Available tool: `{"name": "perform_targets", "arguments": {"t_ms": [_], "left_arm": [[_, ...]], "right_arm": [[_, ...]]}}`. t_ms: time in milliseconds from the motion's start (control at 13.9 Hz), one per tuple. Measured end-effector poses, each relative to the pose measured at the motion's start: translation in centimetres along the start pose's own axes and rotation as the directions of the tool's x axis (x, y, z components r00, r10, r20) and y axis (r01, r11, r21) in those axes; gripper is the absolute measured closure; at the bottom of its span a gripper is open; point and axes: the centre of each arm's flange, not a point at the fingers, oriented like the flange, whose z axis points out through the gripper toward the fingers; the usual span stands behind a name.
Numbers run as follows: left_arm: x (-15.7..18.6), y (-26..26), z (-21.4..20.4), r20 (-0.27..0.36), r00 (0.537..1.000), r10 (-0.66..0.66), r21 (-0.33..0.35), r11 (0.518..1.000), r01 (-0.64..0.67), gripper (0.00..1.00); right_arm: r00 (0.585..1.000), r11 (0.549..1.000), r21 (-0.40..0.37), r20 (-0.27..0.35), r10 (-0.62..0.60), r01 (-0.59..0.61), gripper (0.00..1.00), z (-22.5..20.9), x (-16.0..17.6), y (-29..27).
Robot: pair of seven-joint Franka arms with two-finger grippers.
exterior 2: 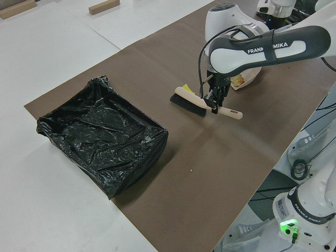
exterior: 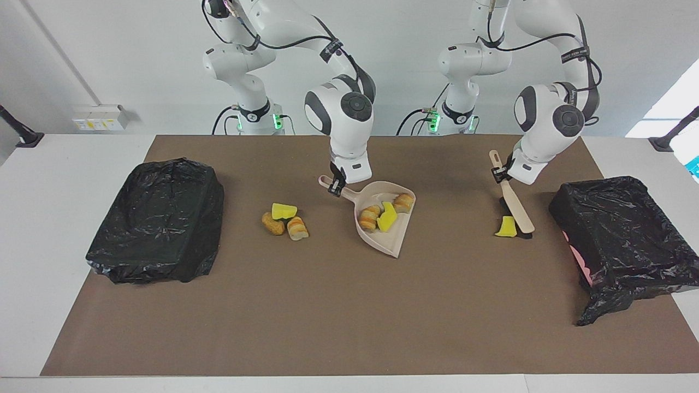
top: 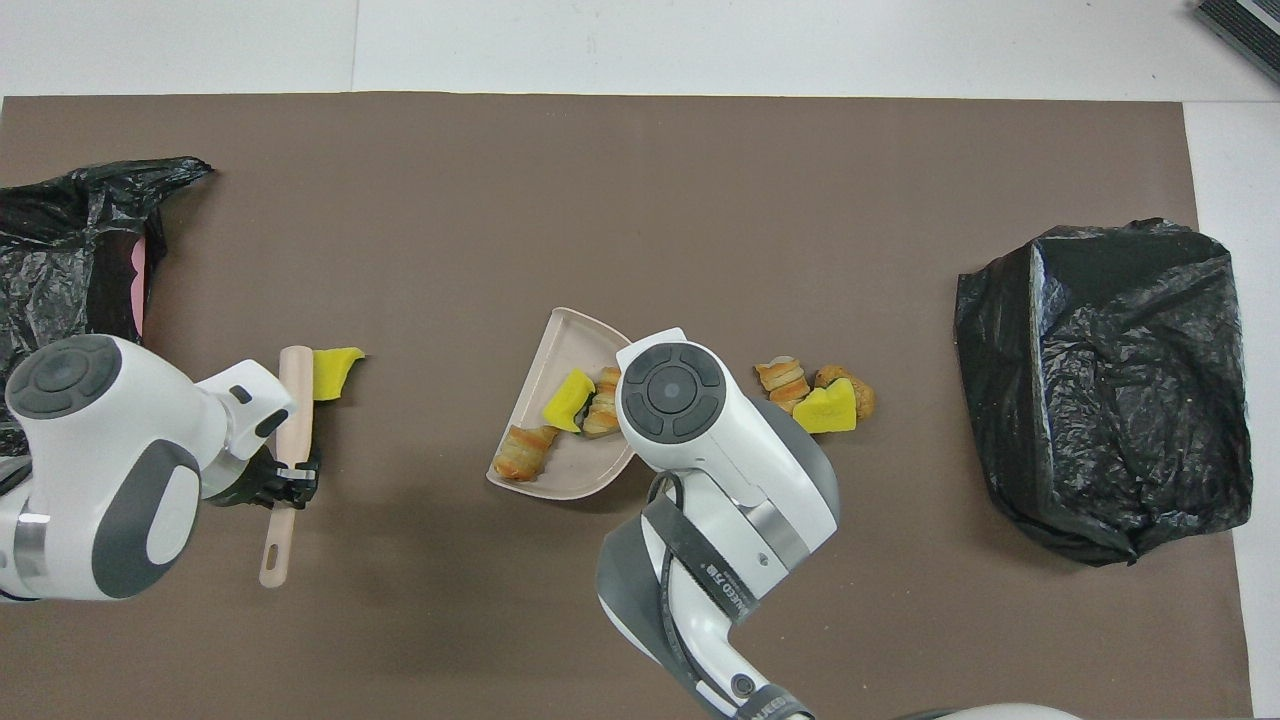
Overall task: Sweep and dump trash in bin
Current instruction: 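Sweep the remaining yellow sponge into the dustpan with the brush, then carry the loaded dustpan with the right gripper toward the black bag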
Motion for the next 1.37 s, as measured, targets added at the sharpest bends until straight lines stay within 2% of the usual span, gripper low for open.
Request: {"name": "perform_targets", "arguments": {"t_ms": [288,575,719,935,1223,1367], "left_arm": [[-0.7,7.8,0.9,-0.001,0.992,0.128,-0.049,0.991,-0.128,0.74],[-3.3,16.4,1.3,-0.023,0.96,0.28,-0.054,0.958,-0.281,0.74],[-3.9,18.9,0.4,-0.043,0.951,0.307,-0.059,0.949,-0.309,0.74],[-2.4,18.5,-0.7,-0.056,0.961,0.269,-0.076,0.959,-0.273,0.74],[1.4,11.1,-0.7,-0.047,0.992,0.115,-0.105,0.987,-0.119,0.74],[2.4,8.2,-0.7,-0.048,0.997,0.067,-0.083,0.994,-0.071,0.74]], "right_arm": [[1.0,1.0,0.0,0.0,0.0,0.0,0.68,0.0,0.0,0.0],[1.0,1.0,0.0,0.001,0.0,0.0,0.68,0.0,0.0,0.0],[1.0,1.0,0.001,0.002,0.002,-0.002,0.68,0.1,-0.1,0.1],[1.0,1.0,0.001,0.002,0.003,-0.003,0.68,0.1,-0.1,0.1],[1.0,1.0,0.001,0.001,0.003,-0.003,0.68,0.1,-0.1,0.1],[1.0,1.0,-0.001,-0.001,0.004,-0.004,0.68,-0.1,-0.2,0.2]]}}
